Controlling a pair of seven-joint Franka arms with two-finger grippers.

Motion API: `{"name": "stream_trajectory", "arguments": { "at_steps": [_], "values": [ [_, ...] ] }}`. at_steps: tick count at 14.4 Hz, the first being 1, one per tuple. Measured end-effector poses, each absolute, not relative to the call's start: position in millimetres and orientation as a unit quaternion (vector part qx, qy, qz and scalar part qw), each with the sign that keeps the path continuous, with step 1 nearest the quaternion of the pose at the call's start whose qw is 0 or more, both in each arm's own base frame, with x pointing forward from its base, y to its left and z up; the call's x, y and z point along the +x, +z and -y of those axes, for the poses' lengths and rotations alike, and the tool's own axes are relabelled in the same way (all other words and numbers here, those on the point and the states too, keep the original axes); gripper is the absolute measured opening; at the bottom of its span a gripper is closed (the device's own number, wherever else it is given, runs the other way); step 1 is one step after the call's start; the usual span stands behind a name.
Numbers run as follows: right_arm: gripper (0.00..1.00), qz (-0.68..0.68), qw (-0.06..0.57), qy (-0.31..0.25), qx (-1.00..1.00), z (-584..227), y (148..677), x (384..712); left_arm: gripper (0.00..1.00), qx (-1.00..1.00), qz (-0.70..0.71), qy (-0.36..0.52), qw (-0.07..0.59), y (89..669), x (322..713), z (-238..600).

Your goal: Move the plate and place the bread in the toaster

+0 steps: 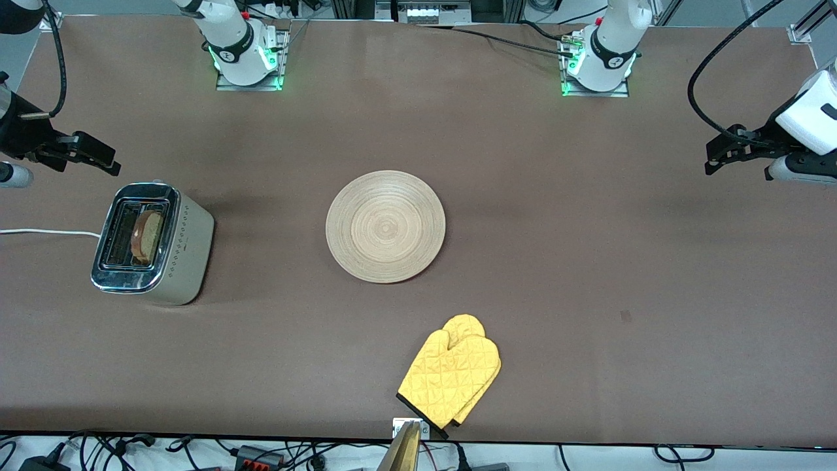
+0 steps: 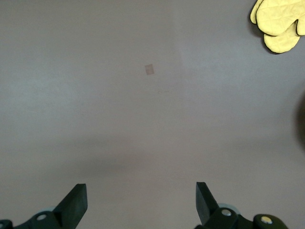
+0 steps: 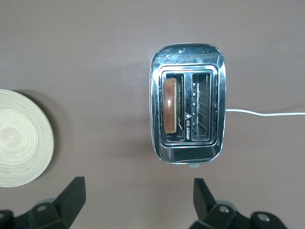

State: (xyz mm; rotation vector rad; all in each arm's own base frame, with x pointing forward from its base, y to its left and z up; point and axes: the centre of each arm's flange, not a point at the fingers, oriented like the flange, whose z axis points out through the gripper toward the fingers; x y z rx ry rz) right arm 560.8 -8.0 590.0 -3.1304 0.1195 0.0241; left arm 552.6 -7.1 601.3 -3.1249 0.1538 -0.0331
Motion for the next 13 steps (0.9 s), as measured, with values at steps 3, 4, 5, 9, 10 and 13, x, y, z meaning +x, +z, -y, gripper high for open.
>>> {"name": "stream_trajectory", "arguments": {
  "at_steps": [3, 4, 5, 9, 10, 13],
  "values": [
    [1.0, -0.038, 0.004, 0.008, -0.999, 8.1, 590.2, 560.8, 1.0, -0.999, -0.049, -0.011, 0.006, 601.3, 552.6, 7.2],
    [1.0, -0.038, 0.004, 0.008, -0.999, 8.1, 590.2, 560.8, 1.0, -0.999, -0.049, -0.011, 0.006, 601.3, 552.6, 7.2],
    [1.0, -0.038, 0.004, 0.008, -0.999, 8.3, 590.1, 560.8, 1.0, -0.999, -0.049, -0.011, 0.006, 601.3, 552.6, 7.2],
    [1.0, -0.04, 0.004, 0.013, -0.999, 9.8, 584.8, 563.1, 1.0, -0.999, -0.049, -0.011, 0.006, 601.3, 552.6, 7.2],
    [1.0, -0.04, 0.004, 0.014, -0.999, 10.0, 583.5, 563.7, 1.0, -0.999, -0.049, -0.011, 0.006, 601.3, 552.6, 7.2],
    [1.0, -0.04, 0.004, 0.014, -0.999, 10.1, 583.1, 564.0, 1.0, -0.999, -0.049, -0.011, 0.006, 601.3, 552.6, 7.2]
  ]
}}
